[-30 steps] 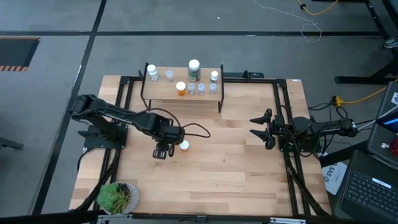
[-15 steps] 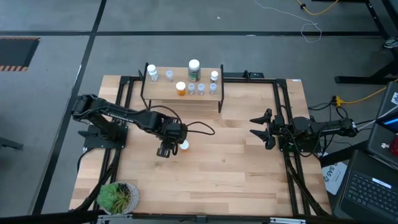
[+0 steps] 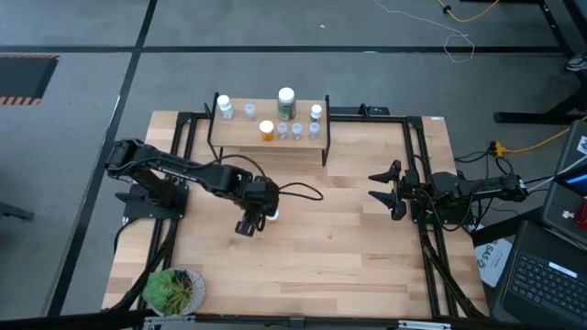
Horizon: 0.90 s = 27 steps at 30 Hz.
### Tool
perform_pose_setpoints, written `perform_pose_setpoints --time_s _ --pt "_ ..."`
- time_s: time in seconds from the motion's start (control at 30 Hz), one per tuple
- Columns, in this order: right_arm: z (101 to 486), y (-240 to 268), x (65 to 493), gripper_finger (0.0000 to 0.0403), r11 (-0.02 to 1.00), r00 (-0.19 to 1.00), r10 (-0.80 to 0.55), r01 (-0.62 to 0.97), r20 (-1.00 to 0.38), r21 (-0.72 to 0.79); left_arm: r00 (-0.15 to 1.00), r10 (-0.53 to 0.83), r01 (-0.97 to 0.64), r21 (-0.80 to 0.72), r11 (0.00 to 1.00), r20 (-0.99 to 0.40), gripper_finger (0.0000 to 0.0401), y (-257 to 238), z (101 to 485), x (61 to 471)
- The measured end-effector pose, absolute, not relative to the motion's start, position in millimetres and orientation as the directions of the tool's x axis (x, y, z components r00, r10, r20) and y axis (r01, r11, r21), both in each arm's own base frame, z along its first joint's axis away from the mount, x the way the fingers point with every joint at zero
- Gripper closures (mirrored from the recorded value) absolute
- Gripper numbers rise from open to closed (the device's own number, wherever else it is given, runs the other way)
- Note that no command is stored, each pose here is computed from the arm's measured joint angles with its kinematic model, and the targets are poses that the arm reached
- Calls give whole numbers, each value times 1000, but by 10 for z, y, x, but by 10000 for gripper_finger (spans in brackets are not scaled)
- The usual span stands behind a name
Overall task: Pick and place medicine bottles onto shelf by color
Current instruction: Put the orange pill bottle on the shelf
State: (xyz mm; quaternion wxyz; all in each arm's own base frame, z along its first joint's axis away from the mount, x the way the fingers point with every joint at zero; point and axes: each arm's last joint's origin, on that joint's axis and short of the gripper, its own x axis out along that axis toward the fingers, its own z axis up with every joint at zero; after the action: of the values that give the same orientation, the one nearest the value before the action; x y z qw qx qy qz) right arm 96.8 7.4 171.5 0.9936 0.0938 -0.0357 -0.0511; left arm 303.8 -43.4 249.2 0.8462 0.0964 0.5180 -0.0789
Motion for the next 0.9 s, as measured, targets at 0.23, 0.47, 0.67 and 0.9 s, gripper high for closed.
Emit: perform_pose_setpoints --time_s 0.23,0.47,0.67,0.9 --pt "1715 74 968 148 977 992 -108 95 61 190 500 -39 205 74 976 -865 234 -441 2518 3085" --pt "1715 74 968 148 977 992 -108 95 61 190 476 -35 176 56 983 -879 234 -439 2505 3062" --pt "1715 74 968 148 977 992 -108 95 61 190 476 -21 160 63 985 -879 234 -435 2503 3060" --pt "1715 74 968 148 977 992 -108 95 61 190 463 5 128 73 989 -886 234 -375 2441 3106"
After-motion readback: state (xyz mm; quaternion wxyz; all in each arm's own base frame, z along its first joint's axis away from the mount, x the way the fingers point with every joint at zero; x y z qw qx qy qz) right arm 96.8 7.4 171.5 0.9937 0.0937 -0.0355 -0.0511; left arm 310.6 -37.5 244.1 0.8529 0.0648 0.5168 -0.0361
